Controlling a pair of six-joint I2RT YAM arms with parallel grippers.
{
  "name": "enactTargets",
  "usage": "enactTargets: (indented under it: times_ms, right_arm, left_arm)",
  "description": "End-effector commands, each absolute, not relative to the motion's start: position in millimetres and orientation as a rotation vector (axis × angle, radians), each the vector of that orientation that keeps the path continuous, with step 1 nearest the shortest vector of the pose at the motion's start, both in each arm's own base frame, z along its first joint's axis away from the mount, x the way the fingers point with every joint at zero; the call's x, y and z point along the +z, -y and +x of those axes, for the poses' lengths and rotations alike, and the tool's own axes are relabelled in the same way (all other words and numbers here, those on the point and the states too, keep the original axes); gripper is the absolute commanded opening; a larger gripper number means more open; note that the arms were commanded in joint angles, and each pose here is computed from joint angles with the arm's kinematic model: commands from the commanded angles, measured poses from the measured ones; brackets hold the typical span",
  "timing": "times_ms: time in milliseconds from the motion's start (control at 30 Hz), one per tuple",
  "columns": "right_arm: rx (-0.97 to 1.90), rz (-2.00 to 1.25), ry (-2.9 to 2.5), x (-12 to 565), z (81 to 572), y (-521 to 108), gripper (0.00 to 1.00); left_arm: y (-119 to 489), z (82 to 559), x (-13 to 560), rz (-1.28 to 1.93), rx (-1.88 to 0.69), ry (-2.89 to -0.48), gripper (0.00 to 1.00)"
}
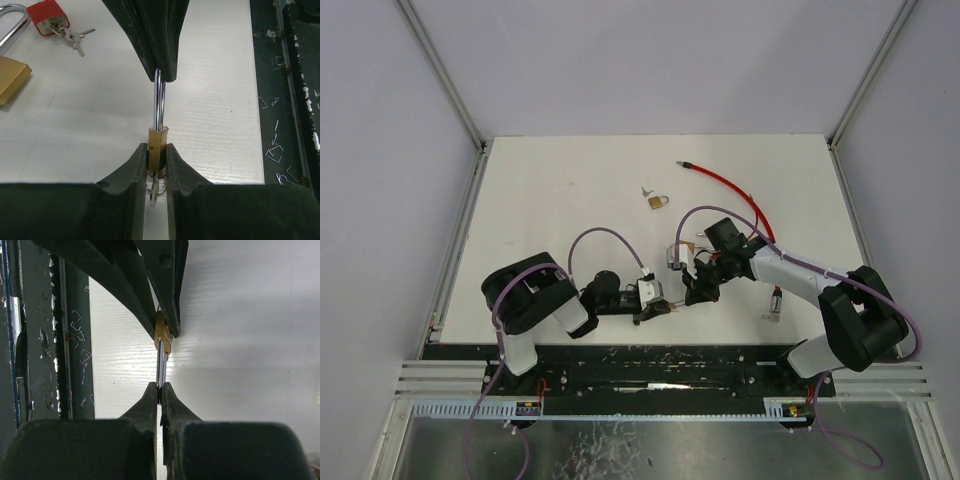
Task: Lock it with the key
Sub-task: Lock the lock.
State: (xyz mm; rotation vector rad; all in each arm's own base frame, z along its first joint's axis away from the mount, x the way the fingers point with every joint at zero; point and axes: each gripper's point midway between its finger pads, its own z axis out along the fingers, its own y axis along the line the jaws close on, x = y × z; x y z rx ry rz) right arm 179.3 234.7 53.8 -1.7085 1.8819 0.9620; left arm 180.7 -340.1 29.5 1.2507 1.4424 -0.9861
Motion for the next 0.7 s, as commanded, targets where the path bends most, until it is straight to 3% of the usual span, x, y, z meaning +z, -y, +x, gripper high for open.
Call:
enactTargets:
  times_ms: [0,667]
  right_arm:
    - [1.094,-1.679,-1.634,82.8,181.9,-279.3,0.00]
    - [1.151,-1.811,-1.536,82.0,157.6,-287.7,0.00]
  left_arm:
    - [379.6,178.1,130.7,1.191,-1.070,-0.958,0.01]
    - [378.1,192.1,133.5,1.137,-1.047,-0.991,0.01]
